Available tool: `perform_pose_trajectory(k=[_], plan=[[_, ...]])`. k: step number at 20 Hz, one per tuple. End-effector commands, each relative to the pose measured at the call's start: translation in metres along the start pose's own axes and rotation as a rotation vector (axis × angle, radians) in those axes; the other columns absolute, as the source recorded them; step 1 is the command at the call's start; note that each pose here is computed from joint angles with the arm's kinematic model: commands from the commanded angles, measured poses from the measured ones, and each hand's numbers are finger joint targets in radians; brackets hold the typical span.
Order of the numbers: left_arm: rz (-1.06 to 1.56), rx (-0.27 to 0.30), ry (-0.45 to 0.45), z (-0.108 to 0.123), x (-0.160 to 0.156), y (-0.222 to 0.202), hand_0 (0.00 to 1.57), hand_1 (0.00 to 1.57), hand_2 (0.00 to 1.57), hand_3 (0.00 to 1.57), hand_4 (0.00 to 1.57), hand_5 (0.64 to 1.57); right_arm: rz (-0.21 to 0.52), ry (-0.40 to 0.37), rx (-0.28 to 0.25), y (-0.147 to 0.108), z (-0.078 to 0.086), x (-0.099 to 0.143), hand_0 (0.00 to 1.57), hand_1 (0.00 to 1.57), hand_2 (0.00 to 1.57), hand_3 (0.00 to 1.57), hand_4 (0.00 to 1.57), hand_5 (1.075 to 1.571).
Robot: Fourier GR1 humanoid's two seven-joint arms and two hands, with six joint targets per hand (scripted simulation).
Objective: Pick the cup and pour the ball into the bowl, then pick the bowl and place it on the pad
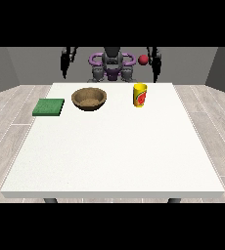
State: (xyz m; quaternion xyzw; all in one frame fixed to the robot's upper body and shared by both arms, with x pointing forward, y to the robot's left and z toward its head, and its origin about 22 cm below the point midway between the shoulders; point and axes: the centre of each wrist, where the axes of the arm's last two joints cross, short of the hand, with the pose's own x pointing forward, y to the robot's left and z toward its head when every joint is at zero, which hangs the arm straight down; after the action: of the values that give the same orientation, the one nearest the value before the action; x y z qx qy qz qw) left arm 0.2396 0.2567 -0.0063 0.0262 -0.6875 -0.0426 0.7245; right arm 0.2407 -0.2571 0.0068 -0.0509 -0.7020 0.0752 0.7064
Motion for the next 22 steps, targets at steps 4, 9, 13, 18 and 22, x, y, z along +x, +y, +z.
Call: perform_pose_trajectory(k=[4,9,13,18,22], plan=[[-0.03,0.004,-0.031,-0.001,0.026,0.011,0.0,0.0,0.0,0.0,0.0,1.557,0.021,-0.024,-0.005,-0.012,-0.001,0.025,0.0,0.0,0.0,0.0,0.0,1.569],[0.153,0.015,-0.101,-0.008,0.064,0.024,0.0,0.0,0.0,0.0,0.0,1.557,-0.138,-0.01,-0.019,-0.08,0.007,0.028,0.0,0.0,0.0,0.0,0.0,1.57],[0.143,0.065,-0.172,-0.005,0.072,0.059,0.0,0.0,0.0,0.0,0.0,1.548,-0.153,-0.073,-0.012,-0.093,0.017,0.035,0.0,0.0,0.0,0.0,0.0,1.571],[0.136,0.048,-0.306,-0.016,0.073,0.073,0.0,0.0,0.0,0.0,0.0,1.542,-0.146,-0.182,-0.04,-0.091,-0.003,0.036,0.0,0.0,0.0,0.0,0.0,1.57],[0.12,0.09,-0.312,-0.026,0.05,0.054,0.0,0.0,0.0,0.0,0.0,1.528,-0.162,-0.201,-0.002,-0.066,0.004,0.019,0.0,0.0,0.0,0.0,0.0,1.57]])
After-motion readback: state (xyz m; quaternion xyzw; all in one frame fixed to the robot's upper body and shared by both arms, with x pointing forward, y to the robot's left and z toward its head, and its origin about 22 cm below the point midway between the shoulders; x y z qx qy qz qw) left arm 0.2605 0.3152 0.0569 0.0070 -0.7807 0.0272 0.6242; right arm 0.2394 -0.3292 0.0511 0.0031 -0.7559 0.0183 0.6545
